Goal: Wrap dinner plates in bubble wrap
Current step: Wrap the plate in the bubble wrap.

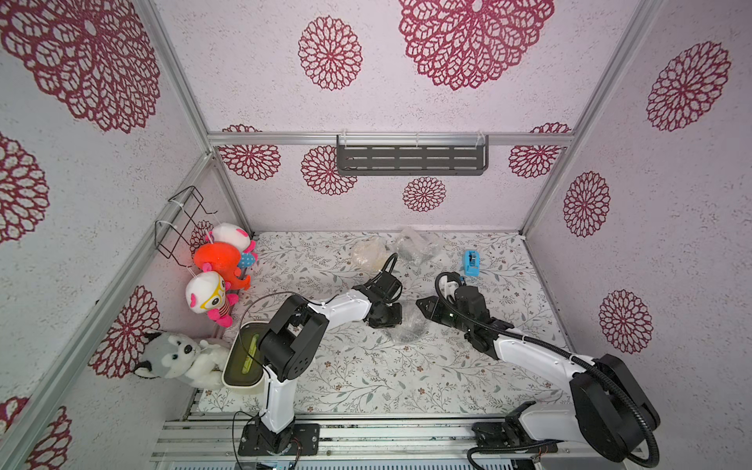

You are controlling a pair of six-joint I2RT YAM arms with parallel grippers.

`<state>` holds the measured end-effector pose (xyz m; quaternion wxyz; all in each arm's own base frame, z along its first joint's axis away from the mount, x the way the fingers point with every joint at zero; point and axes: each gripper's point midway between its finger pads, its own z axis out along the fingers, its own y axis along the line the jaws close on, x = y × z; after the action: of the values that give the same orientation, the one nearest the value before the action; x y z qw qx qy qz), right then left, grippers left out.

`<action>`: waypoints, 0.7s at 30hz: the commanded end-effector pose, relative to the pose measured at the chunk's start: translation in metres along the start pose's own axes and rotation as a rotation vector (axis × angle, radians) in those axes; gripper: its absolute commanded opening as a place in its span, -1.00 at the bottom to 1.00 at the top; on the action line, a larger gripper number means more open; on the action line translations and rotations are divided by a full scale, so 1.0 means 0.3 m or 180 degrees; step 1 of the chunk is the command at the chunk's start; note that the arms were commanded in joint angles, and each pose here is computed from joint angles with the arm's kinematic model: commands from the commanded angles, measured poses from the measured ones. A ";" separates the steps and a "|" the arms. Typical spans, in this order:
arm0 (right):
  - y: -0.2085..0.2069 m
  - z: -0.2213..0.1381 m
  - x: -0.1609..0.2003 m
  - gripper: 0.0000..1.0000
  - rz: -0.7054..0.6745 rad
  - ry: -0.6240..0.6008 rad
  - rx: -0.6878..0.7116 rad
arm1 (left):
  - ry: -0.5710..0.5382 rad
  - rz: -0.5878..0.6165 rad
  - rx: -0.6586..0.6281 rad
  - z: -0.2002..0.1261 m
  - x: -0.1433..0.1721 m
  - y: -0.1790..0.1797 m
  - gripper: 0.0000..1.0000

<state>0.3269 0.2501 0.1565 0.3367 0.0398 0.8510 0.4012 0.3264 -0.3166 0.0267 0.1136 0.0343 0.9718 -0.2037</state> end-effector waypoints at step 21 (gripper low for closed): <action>-0.361 0.121 0.297 -0.68 0.0954 0.0829 0.0842 | -0.0238 0.0258 0.0826 -0.211 -0.104 -0.249 -0.56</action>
<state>0.3197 0.2435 0.0379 0.1908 0.1259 0.9042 0.3607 0.3324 -0.3534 0.1429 0.1826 0.0789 0.9183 -0.3422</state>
